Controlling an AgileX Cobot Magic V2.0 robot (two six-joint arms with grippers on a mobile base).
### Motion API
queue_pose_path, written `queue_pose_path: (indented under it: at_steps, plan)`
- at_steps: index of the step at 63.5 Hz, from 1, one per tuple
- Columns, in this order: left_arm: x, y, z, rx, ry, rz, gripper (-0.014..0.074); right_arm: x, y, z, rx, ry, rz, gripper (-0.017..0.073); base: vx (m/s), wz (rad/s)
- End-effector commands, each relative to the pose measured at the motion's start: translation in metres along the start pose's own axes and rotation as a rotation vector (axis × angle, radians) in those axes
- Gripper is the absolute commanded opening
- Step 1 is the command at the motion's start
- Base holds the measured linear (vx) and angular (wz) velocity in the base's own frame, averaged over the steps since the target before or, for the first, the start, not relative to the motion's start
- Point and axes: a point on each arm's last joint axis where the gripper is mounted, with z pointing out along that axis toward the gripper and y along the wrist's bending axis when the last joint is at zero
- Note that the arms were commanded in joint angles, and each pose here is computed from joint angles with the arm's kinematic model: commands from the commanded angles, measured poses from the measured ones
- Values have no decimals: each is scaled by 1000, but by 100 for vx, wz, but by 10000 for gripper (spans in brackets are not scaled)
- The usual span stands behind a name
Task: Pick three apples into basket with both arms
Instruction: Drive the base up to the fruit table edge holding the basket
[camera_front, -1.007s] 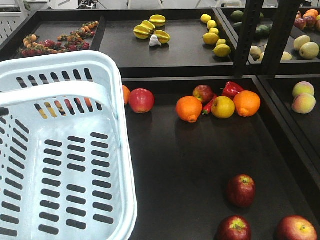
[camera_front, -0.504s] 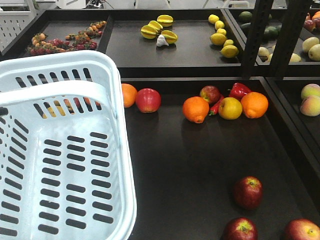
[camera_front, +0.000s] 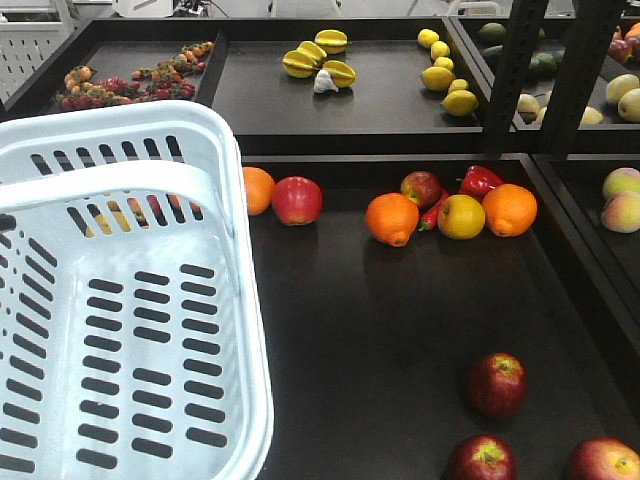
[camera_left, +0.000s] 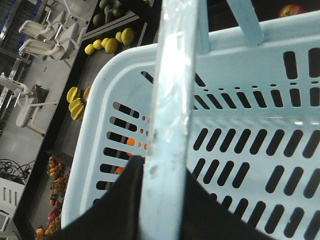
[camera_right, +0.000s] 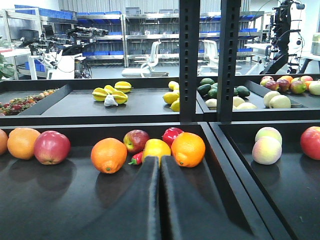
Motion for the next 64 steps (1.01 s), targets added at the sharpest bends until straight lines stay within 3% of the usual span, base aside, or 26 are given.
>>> queue_pose_path:
  at_steps: [1,54,64]
  plan:
    - [-11,12,-8,-92,-95,-14,-6,-3,0,-1,-2,-70,-9,-9,0,0]
    - [-12,13,-7,-98,-102,-13,-6,-3,0,-1,-2,-70,-9,-9,0,0]
    - [-14,13,13,-58,-64,-3,-6,-3,0,-1,-2,-70,-9,-9,0,0]
